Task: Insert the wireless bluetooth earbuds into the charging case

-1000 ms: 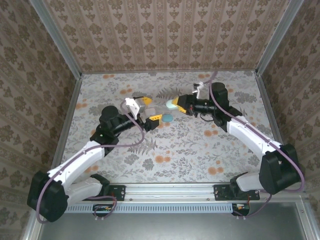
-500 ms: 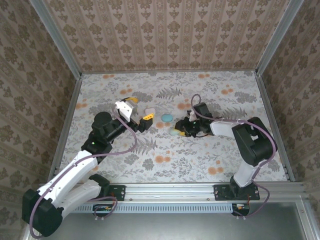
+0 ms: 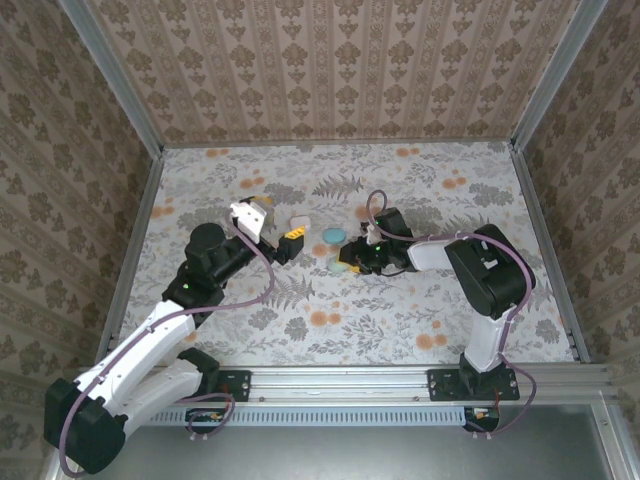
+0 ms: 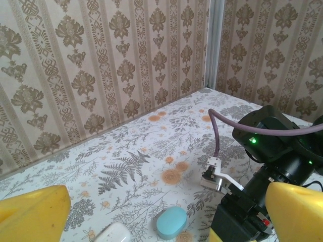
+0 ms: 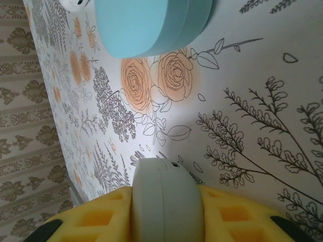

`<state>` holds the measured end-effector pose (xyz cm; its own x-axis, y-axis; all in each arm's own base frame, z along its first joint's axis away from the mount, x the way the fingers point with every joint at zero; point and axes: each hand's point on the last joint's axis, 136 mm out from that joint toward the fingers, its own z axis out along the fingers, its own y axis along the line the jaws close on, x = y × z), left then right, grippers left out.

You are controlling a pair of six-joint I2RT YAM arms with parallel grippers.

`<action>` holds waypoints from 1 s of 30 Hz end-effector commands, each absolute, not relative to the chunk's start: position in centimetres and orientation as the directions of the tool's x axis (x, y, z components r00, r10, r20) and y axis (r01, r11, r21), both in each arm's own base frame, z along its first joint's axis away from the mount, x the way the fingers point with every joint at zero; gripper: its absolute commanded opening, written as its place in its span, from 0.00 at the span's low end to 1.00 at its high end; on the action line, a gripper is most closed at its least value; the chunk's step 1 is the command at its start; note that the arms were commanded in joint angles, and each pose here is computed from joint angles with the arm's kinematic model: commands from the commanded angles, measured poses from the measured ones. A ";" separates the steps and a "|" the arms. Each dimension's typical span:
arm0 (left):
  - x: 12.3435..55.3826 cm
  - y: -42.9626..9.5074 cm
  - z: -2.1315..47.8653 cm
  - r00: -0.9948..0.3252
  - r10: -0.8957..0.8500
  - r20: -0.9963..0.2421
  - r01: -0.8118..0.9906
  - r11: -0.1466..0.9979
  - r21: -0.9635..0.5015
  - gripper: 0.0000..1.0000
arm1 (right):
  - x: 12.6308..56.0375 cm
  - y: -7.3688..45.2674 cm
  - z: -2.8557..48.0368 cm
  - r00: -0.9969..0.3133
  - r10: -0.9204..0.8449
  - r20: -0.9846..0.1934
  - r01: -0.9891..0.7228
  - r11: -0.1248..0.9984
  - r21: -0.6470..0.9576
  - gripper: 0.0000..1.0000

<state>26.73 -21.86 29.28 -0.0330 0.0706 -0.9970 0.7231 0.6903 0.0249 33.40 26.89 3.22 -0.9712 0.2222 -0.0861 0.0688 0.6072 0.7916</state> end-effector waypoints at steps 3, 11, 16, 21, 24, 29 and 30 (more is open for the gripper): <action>26.9 -21.2 29.7 -0.019 0.081 -0.997 0.703 0.710 0.044 1.00 | 31.5 23.2 0.7 -0.968 0.232 -0.100 0.119 0.768 0.629 0.53; 28.3 -19.1 28.0 -0.071 0.129 -0.989 0.613 0.788 0.059 1.00 | 32.7 15.6 6.9 -0.898 0.257 -0.357 0.112 0.918 0.380 0.81; 31.0 -14.1 24.4 -0.197 0.161 -0.967 0.394 0.916 0.072 1.00 | 35.0 7.9 15.2 -0.674 0.121 -0.729 0.106 0.992 0.067 0.88; 33.1 -5.6 19.4 -0.351 0.099 -0.931 0.050 0.995 0.087 1.00 | 36.5 1.1 16.2 -0.524 -0.040 -0.851 0.222 0.958 -0.182 1.00; 33.6 -2.3 17.1 -0.414 0.091 -0.906 -0.057 0.990 0.126 1.00 | 37.7 -0.7 13.4 -0.528 0.002 -0.849 0.218 0.967 -0.133 1.00; 34.3 -0.2 14.4 -0.446 0.096 -0.890 -0.098 0.983 0.155 1.00 | 40.1 1.4 11.2 -0.433 -0.016 -0.901 -0.001 1.000 -0.018 1.00; 34.5 0.0 13.8 -0.445 0.085 -0.892 -0.103 0.984 0.145 1.00 | 40.2 1.6 11.2 -0.444 -0.025 -0.896 -0.030 0.999 -0.013 1.00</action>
<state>34.04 -1.12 14.22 -0.4702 0.0970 -0.8772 -0.0572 0.9885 0.1400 37.13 -0.74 7.50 -0.6079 0.0388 -0.7931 0.1352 0.9893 -0.0553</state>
